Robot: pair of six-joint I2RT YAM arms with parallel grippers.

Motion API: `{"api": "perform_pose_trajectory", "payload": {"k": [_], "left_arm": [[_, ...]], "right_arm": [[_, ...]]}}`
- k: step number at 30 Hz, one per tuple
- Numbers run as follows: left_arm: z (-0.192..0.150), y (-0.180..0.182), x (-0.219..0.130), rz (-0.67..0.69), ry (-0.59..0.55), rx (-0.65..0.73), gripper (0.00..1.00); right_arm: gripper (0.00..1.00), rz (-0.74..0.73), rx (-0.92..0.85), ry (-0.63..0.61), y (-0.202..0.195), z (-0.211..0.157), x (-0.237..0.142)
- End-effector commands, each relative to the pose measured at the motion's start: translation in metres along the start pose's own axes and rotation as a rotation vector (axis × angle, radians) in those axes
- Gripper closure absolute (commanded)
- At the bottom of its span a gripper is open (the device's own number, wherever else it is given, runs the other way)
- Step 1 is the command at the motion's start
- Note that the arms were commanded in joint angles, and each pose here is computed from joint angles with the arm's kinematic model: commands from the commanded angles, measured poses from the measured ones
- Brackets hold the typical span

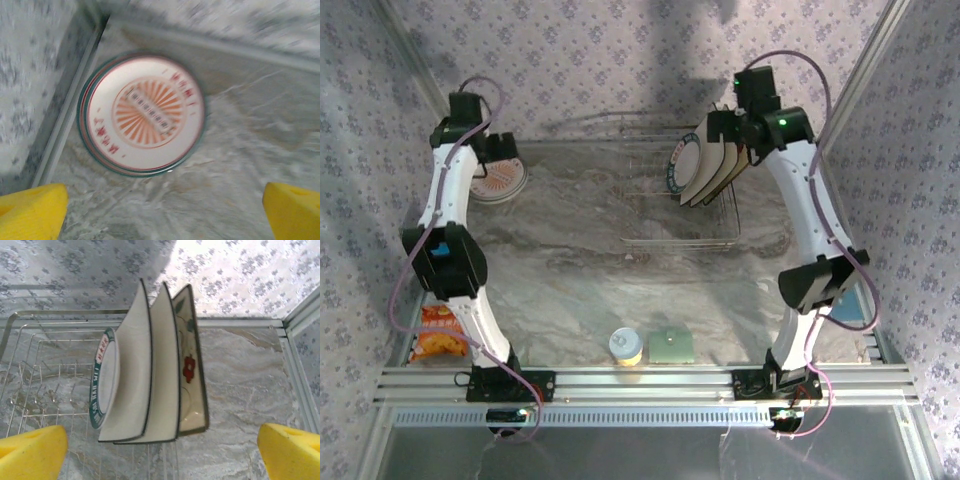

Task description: Unload the plates from the dish rack

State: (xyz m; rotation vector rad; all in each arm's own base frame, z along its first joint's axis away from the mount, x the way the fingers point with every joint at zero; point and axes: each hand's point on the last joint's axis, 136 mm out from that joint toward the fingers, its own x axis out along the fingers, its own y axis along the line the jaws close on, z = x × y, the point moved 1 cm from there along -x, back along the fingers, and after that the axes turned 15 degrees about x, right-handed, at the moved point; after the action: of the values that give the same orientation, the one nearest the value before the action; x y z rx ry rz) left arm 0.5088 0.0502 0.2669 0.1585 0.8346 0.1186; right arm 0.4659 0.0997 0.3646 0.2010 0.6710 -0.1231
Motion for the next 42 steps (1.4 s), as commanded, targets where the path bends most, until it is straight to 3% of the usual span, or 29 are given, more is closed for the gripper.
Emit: {"api": "perform_pose_trajectory", "payload": {"k": [1, 8, 12, 21, 32, 42], "left_arm": [[0.004, -0.024, -0.043, -0.03, -0.002, 0.097, 0.01], [0.006, -0.055, -0.06, -0.057, -0.028, 0.142, 0.01], [0.004, -0.06, -0.059, -0.056, -0.019, 0.16, 0.01], [0.002, -0.063, -0.055, -0.069, -0.019, 0.168, 0.01], [0.0, -0.067, -0.05, -0.082, -0.019, 0.175, 0.01], [0.001, -0.067, -0.051, -0.084, -0.021, 0.178, 0.01]], "right_arm": [[0.0, -0.067, -0.067, 0.032, 0.015, -0.014, 0.021], [0.0, -0.033, -0.11, 0.047, 0.074, -0.039, 0.053], [0.0, -0.061, -0.112, 0.056, 0.086, -0.051, 0.075], [0.0, -0.138, -0.084, 0.102, 0.078, -0.074, 0.123], [0.01, -0.138, -0.052, 0.135, 0.07, -0.083, 0.155], [0.14, -0.105, -0.035, 0.156, 0.076, -0.091, 0.176]]}}
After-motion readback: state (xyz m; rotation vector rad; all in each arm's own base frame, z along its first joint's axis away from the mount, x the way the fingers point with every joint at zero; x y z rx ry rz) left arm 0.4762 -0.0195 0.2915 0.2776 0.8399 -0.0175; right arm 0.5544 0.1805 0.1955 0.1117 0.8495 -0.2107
